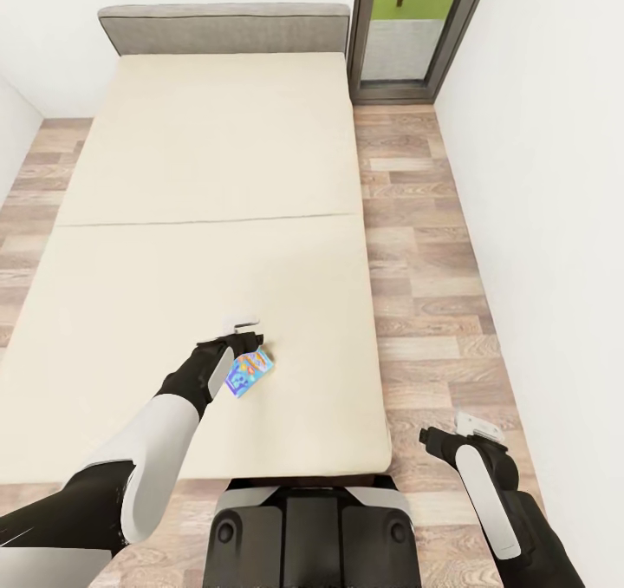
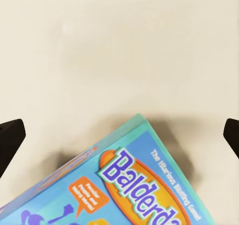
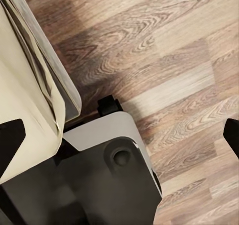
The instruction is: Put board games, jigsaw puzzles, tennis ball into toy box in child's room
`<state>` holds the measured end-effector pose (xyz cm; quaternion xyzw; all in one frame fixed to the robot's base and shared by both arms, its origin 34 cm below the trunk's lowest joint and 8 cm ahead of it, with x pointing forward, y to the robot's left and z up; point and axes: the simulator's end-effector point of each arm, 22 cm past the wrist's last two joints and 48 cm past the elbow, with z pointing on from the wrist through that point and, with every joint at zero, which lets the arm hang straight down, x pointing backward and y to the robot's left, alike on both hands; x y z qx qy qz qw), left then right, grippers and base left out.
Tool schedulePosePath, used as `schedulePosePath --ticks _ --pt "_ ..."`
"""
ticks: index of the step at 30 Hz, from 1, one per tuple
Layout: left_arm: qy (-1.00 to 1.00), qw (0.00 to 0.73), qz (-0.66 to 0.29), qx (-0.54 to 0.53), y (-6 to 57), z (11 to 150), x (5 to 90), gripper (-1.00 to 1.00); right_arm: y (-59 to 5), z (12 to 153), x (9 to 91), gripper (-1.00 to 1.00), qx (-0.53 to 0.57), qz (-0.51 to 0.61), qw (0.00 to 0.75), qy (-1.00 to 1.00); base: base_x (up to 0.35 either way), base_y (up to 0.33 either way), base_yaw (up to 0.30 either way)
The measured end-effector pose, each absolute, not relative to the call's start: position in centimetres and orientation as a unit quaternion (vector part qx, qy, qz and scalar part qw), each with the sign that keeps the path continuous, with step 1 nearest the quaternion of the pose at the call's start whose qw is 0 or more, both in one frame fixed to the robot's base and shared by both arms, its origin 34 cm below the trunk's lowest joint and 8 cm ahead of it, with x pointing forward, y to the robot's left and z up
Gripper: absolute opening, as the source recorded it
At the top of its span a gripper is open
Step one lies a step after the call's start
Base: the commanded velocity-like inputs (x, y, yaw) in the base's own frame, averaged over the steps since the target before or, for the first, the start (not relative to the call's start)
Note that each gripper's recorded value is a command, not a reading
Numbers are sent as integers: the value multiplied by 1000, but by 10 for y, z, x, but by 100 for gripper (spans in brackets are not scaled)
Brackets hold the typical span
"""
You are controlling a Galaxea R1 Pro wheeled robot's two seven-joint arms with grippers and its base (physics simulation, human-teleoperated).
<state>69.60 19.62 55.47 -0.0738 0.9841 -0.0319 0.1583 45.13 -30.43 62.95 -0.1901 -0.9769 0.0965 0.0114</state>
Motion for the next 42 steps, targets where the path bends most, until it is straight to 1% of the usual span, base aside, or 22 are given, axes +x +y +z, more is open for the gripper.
schedulePosePath --ticks 17,42 --pt "985 161 -30 -53 191 542 691 100 -304 620 441 100 -189 99 25 -977 0 0 0" --pt "988 143 -34 -51 188 519 673 100 -304 607 425 100 -186 103 45 -976 0 0 0"
